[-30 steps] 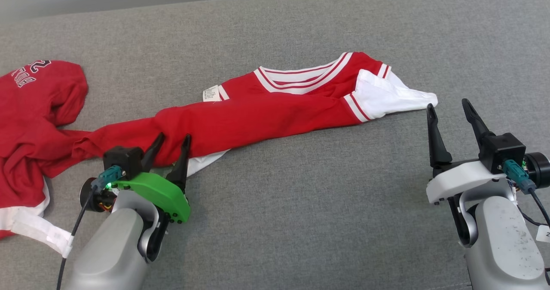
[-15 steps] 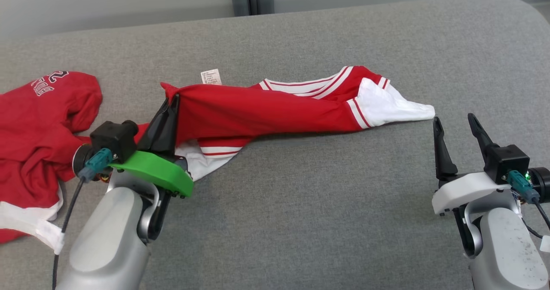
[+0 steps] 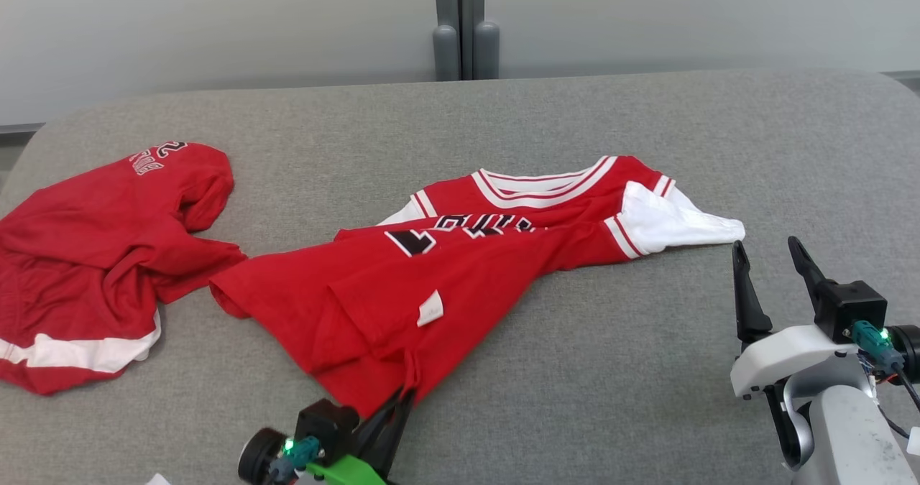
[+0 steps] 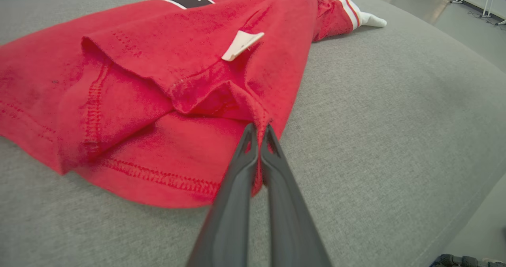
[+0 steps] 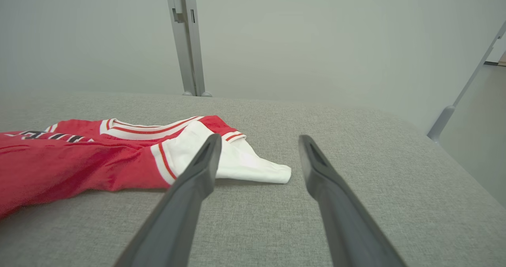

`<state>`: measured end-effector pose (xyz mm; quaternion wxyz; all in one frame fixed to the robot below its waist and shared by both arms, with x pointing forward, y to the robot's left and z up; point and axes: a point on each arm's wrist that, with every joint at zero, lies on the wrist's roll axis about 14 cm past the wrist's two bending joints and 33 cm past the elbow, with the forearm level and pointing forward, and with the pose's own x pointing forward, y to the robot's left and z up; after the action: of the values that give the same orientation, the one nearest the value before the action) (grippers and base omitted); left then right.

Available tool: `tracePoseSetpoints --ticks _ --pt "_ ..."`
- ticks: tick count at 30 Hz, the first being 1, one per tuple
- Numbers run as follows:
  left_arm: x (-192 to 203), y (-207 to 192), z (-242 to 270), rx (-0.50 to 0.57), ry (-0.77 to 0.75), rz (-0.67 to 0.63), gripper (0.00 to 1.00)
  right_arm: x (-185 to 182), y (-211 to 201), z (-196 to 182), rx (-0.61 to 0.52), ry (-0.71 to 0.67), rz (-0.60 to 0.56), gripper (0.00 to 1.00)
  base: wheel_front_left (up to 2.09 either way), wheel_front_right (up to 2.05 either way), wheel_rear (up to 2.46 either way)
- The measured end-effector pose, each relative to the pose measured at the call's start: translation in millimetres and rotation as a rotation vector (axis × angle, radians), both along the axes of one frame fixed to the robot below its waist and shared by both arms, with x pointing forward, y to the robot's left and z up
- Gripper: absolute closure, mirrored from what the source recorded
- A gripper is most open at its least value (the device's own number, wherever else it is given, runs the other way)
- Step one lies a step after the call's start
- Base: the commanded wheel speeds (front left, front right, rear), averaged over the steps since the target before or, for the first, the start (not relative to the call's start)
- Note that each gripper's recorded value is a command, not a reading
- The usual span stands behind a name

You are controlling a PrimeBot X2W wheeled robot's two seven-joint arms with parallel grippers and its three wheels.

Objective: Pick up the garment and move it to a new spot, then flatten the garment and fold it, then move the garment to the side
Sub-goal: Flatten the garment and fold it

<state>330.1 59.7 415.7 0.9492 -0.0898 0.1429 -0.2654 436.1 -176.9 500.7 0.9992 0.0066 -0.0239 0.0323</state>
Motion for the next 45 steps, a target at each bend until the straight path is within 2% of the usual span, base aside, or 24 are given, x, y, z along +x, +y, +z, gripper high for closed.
tracePoseSetpoints --ticks 1,6,11,18,21,25,29,33,40,41,42,43,44,45 --pt "-7 3 -8 -0.001 0.030 0.016 0.00 -1 1 0 0.000 0.001 0.004 0.00 0.00 0.00 0.00" --pt "-16 18 -19 -0.013 0.081 0.090 0.00 0 10 3 0.001 -0.007 0.024 0.00 0.00 0.00 0.00" --pt "12 65 -6 -0.022 0.033 0.259 0.00 4 17 0 0.000 -0.002 0.044 0.00 0.00 0.00 0.00" --pt "50 115 -1 0.031 0.007 0.397 0.00 13 22 -2 -0.003 -0.001 0.061 0.00 0.00 0.00 0.00" --pt "58 119 -11 0.040 0.042 0.412 0.00 15 19 -7 -0.009 0.010 0.052 0.00 0.00 0.00 0.00" --pt "62 111 -28 -0.023 0.121 0.437 0.00 16 12 -13 -0.013 0.025 0.036 0.00 0.00 0.00 0.00" --pt "58 117 -48 -0.017 0.190 0.465 0.00 15 4 -19 -0.016 0.038 0.017 0.00 0.00 0.00 0.00" --pt "58 120 -53 0.001 0.205 0.474 0.00 15 1 -20 -0.017 0.040 0.006 0.00 0.00 0.00 0.00" --pt "54 99 -52 -0.070 0.226 0.444 0.00 17 8 -19 -0.014 0.038 0.027 0.00 0.00 0.00 0.00" --pt "53 100 -53 -0.072 0.234 0.446 0.13 18 10 -18 -0.014 0.037 0.031 0.00 0.00 0.00 0.00" --pt "54 101 -54 -0.066 0.236 0.443 0.64 19 11 -18 -0.014 0.036 0.034 0.00 0.00 0.00 0.00" --pt "55 103 -54 -0.064 0.238 0.443 0.90 20 12 -17 -0.014 0.033 0.037 0.00 0.00 0.00 0.00" --pt "58 104 -53 -0.075 0.242 0.451 1.00 21 13 -17 -0.014 0.032 0.041 0.00 0.00 0.00 0.00" --pt "60 106 -53 -0.084 0.243 0.459 1.00 22 14 -17 -0.015 0.031 0.042 0.00 0.00 0.00 0.00"
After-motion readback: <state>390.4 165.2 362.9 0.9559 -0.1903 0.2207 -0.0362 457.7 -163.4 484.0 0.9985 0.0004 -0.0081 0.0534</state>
